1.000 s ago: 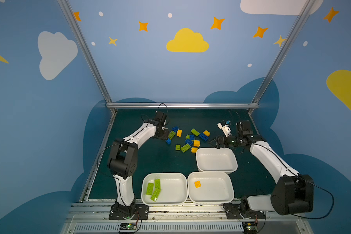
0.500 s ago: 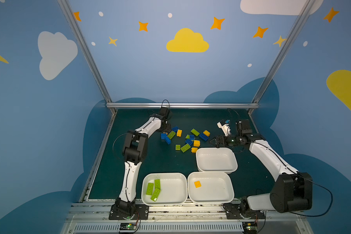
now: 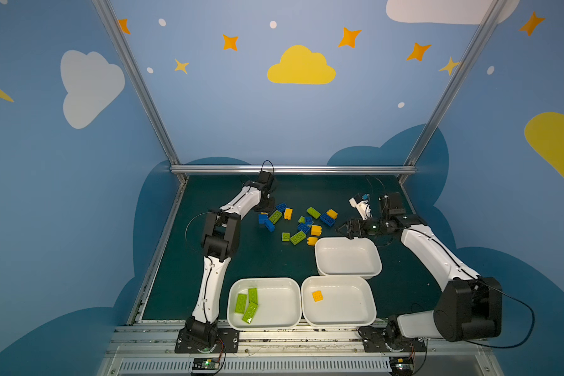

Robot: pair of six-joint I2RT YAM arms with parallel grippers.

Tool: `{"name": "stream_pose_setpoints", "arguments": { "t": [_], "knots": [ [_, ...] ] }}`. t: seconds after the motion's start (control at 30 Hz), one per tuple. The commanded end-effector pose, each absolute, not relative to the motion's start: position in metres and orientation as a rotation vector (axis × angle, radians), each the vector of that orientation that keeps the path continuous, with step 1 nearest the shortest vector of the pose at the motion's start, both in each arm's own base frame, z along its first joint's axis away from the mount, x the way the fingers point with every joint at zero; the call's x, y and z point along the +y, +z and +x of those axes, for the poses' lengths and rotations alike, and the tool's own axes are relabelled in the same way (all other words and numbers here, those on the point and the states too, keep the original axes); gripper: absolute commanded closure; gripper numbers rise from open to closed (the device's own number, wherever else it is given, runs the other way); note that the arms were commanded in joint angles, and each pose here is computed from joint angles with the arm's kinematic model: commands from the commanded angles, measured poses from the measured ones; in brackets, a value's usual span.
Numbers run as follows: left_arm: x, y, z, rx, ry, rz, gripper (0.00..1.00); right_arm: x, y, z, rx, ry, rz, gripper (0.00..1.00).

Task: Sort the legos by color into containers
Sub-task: 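Return the left gripper to the pile and grasp a yellow 2x2 brick, then carry the yellow brick to the middle white bin and drop it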

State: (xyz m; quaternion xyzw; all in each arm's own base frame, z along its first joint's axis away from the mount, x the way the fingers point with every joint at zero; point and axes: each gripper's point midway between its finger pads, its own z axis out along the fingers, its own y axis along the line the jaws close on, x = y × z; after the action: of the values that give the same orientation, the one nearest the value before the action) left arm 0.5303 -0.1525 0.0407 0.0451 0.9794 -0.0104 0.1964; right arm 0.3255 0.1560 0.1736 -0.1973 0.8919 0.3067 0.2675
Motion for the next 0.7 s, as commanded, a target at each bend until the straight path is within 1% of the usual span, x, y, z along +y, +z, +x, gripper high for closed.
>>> {"name": "stream_pose_setpoints", "arguments": {
  "t": [0.0, 0.17, 0.3, 0.37, 0.5, 0.67],
  "knots": [
    [-0.156, 0.097, 0.521, 2.702, -0.099, 0.164, 0.71, 0.154, 0.185, 0.329, 2.380, 0.809, -0.542, 0.02],
    [-0.170, 0.145, 0.479, 2.697, -0.199, 0.264, 0.70, 0.155, 0.183, 0.332, 2.377, 0.818, -0.540, 0.01],
    [-0.184, 0.175, 0.433, 2.684, -0.275, 0.337, 0.69, 0.156, 0.183, 0.333, 2.374, 0.827, -0.538, 0.01],
    [-0.203, 0.188, 0.405, 2.666, -0.382, 0.376, 0.69, 0.156, 0.183, 0.333, 2.370, 0.824, -0.542, 0.01],
    [-0.256, 0.204, 0.342, 2.593, -0.571, 0.549, 0.68, 0.155, 0.182, 0.334, 2.371, 0.821, -0.545, 0.02],
    [-0.306, 0.197, 0.272, 2.587, -0.676, 0.727, 0.68, 0.153, 0.182, 0.334, 2.371, 0.813, -0.547, 0.02]
  ]
}}
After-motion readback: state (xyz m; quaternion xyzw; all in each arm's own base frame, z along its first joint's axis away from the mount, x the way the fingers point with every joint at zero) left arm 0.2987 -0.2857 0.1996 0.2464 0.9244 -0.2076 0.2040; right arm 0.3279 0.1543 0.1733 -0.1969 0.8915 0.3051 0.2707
